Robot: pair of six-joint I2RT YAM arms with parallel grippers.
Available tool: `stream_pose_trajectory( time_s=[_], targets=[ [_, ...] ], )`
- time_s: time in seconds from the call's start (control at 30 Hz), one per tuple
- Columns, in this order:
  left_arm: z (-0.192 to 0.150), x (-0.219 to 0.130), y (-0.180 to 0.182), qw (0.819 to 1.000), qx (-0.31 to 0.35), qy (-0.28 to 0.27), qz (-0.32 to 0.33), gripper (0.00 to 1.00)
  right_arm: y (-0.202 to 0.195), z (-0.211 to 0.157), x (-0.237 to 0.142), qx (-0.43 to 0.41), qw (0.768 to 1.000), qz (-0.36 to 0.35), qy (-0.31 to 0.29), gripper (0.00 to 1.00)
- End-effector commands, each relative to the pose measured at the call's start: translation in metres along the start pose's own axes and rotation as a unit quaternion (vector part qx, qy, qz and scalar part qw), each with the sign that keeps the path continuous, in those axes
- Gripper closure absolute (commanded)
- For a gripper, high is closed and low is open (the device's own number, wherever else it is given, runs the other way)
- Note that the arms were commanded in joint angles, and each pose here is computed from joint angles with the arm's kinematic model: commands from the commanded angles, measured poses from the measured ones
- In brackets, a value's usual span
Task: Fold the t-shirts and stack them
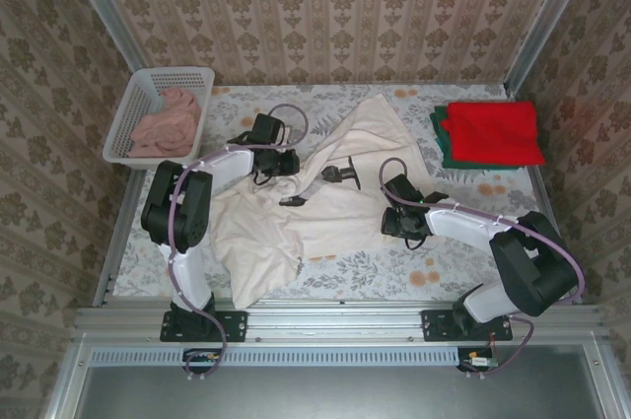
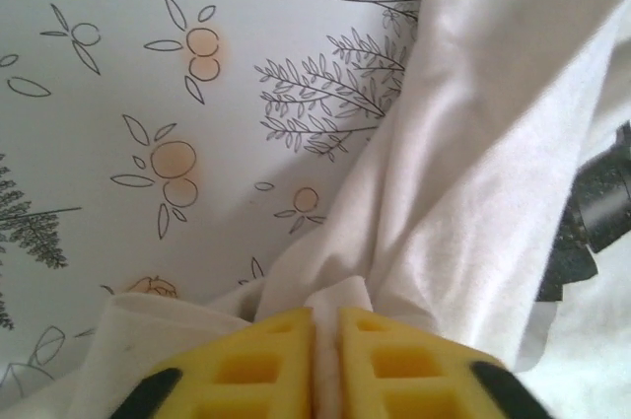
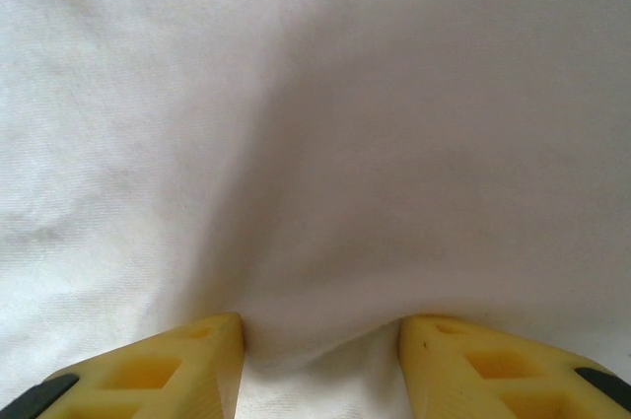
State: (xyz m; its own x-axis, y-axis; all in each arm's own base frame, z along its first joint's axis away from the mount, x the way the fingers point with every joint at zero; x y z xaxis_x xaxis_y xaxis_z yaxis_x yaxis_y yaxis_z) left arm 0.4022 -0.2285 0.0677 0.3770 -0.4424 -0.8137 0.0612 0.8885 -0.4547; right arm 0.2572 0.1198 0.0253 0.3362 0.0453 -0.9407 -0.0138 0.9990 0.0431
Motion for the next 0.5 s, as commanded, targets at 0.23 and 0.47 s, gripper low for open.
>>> stream_pose_trajectory(
  time_s=[0.23,0.47],
  targets=[
    [0.084,-0.078,-0.021,0.990,0.093,-0.104,0.025,1.00,-0.001,-0.006,0.011,-0.005,1.000,-0.005,0.023,0.52],
    [0.164,-0.055,-0.017,0.948,0.244,-0.162,0.122,1.00,-0.001,-0.010,0.014,-0.007,0.999,-0.008,0.036,0.52]
  ],
)
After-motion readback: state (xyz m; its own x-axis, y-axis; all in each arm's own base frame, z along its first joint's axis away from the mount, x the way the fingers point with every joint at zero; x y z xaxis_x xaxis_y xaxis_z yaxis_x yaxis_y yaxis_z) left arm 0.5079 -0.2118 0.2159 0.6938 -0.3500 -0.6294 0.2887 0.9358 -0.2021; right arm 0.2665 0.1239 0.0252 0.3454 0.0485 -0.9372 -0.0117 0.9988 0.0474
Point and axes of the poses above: each hand's point on the last joint's axis, 136 mm out from that joint toward the fingers, its own x axis out along the fingers, its own y axis along the line the jaws close on, z = x × y, the point moved 1 cm from there along -x, back along the fingers, and after that the axes turned 13 degrees about -x, right-handed, at the moved point
